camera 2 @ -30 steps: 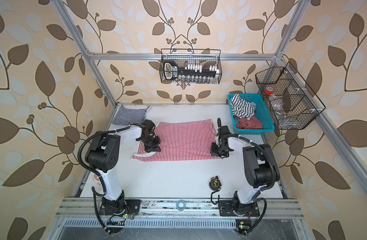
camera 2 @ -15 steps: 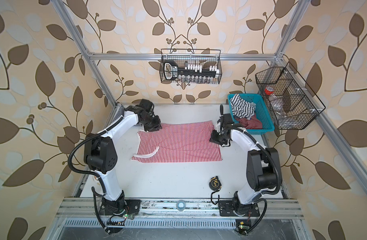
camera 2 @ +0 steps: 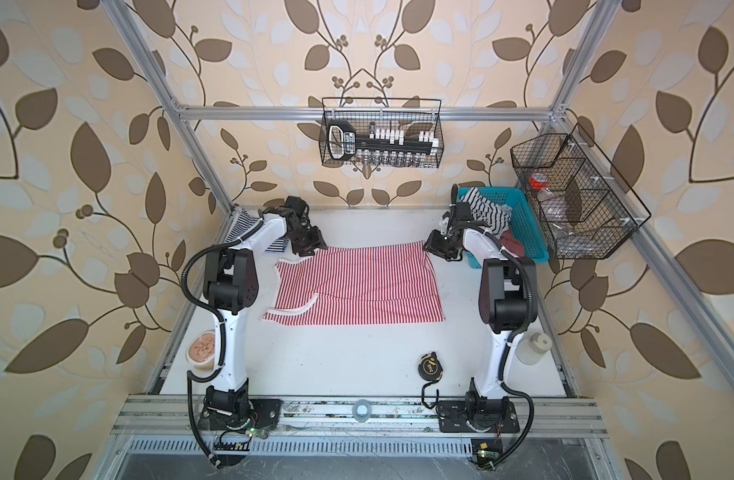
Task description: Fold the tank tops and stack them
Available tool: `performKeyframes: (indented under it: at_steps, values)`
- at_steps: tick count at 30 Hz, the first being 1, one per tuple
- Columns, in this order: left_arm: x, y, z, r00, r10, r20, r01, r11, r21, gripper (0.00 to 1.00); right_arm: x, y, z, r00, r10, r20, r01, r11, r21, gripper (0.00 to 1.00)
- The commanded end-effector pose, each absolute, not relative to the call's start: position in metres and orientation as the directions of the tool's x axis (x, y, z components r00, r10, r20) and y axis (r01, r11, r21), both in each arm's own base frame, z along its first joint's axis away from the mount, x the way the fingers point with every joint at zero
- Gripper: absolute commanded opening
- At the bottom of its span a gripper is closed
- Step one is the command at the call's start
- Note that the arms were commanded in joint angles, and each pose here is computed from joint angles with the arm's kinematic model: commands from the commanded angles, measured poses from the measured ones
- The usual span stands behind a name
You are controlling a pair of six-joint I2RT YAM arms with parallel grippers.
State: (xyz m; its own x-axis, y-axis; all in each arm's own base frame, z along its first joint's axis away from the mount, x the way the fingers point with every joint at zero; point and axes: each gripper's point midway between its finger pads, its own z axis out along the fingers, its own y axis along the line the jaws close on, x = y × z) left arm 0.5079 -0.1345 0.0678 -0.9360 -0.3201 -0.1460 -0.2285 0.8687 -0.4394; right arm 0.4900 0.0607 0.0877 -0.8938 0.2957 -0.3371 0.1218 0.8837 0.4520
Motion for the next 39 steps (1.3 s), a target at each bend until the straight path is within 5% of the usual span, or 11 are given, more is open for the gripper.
performKeyframes:
  at_steps: [1, 12, 39]
  values:
    - [0.538, -0.135, 0.101, -0.92, -0.303, -0.249, -0.138, 0.845, -0.517, 0.52, 0.518, 0.068, 0.096, -0.876, 0.297, -0.381, 0.08, 0.867, 0.493, 0.44]
    - [0.571, -0.132, 0.087, -0.909, -0.334, -0.25, -0.146, 0.816, -0.56, 0.5, 0.562, 0.065, 0.069, -0.873, 0.323, -0.365, 0.113, 0.862, 0.494, 0.4]
    - [0.556, -0.129, 0.063, -0.938, -0.297, -0.18, -0.166, 0.839, -0.518, 0.45, 0.576, 0.053, 0.029, -0.909, 0.28, -0.308, 0.147, 0.908, 0.392, 0.37]
